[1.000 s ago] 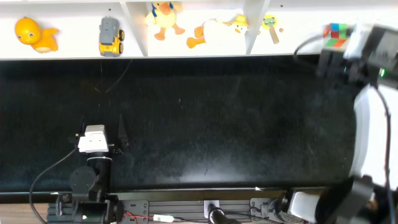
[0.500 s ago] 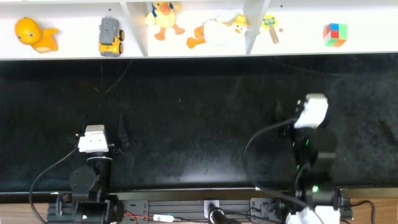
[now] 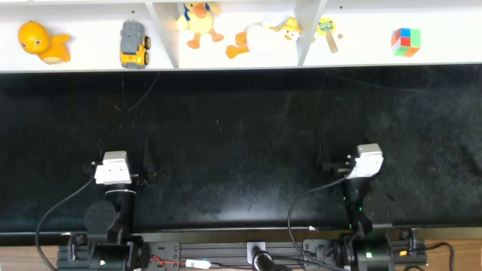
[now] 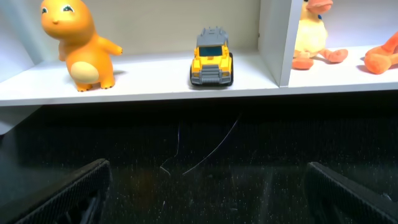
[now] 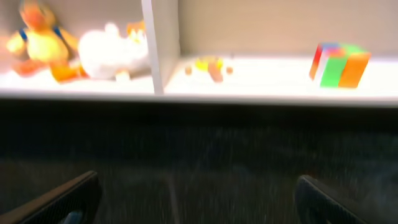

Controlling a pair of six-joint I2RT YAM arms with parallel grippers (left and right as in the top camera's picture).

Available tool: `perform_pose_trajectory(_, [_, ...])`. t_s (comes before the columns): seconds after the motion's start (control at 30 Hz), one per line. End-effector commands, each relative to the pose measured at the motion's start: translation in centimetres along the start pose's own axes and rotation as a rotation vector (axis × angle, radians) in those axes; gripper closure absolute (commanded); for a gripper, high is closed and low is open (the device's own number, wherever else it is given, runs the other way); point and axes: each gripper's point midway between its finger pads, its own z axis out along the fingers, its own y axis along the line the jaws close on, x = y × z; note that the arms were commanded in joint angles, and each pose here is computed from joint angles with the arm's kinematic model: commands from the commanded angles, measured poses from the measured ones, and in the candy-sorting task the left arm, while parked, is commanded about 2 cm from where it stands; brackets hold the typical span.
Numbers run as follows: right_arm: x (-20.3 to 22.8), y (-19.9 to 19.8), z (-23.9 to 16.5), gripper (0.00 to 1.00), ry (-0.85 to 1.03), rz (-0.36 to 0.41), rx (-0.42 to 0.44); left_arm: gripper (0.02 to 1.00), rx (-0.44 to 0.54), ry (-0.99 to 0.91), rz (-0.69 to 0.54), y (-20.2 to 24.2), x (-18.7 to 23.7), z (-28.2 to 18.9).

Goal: Store Toys

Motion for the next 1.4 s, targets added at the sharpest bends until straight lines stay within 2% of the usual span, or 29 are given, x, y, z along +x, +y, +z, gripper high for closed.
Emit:
perform_pose_trajectory(0.03, [-2.11, -0.24, -0.57, 0.005, -0.108, -0.026, 0.016, 0.023, 0.003, -0.006, -0.003, -0.09, -0.09, -0.05])
perform_pose_trajectory(1.4, [-1.51, -0.42, -0.51, 0.005, -0.083, -0.024, 0.022, 0.020, 0.003, -0.006, -0.003, -0.09, -0.09, -0.05])
